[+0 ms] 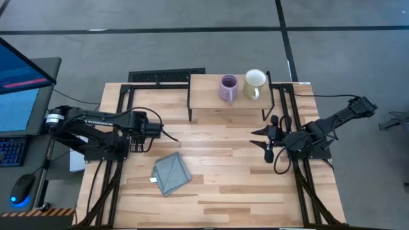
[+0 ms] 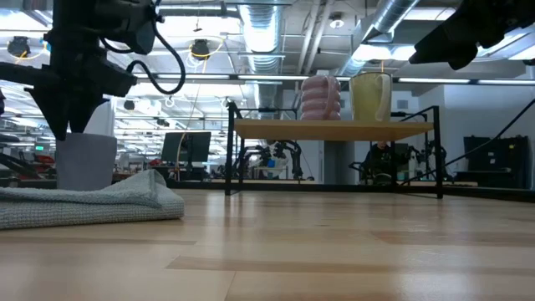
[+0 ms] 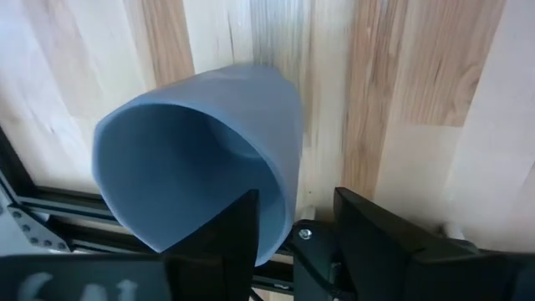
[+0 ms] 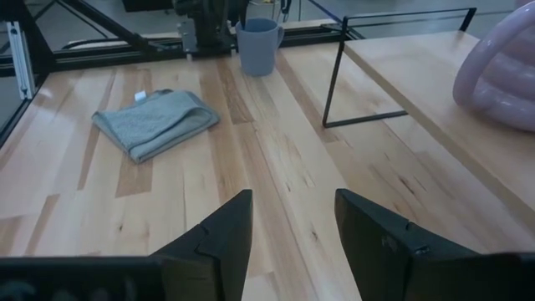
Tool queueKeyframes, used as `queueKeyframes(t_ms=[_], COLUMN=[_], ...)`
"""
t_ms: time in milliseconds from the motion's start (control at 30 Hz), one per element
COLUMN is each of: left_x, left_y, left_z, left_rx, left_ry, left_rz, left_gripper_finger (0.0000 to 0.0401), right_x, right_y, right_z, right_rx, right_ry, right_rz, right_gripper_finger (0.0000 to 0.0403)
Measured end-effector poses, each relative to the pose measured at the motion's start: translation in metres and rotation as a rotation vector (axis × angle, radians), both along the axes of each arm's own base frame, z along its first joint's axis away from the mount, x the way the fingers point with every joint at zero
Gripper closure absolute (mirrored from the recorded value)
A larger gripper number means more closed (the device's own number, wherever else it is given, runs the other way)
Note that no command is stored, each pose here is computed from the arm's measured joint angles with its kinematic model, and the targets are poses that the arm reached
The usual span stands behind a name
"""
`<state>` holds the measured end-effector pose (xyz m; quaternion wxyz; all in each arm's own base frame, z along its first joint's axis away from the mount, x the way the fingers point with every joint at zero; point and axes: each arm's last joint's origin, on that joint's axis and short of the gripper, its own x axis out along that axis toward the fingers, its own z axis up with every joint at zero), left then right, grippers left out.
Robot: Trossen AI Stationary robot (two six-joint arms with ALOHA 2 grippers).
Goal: Stack small to large cups/mugs on shelf
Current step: Put the blue mug on the shelf
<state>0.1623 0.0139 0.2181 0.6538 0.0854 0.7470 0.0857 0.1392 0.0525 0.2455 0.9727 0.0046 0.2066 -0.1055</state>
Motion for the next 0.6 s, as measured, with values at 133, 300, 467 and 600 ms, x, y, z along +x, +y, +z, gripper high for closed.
queueKeyframes(t_ms=[133,300,467,600], left_x=[0.003,0.006,0.01,0.012], left_y=[0.0,0.0,0.0,0.001], left_z=[-0.004,-0.008,-0.009,-0.01], left_rx=[-0.001,-0.002,0.0,0.002], left_ry=[0.027,0.058,0.025,-0.003], left_rz=[0.0,0.0,0.001,0.015], left_gripper_finger=[0.0267,0.0271,0.0272,0.0272], right_x=[0.0,0.0,0.0,0.0], right_y=[0.0,0.0,0.0,0.0], right_z=[0.0,0.0,0.0,0.0], right_rx=[-0.001,-0.001,-0.001,-0.001], right_ry=[0.003,0.003,0.003,0.003], right_rz=[0.001,0.001,0.001,0.001], right_gripper_finger=[0.021,0.021,0.021,0.021])
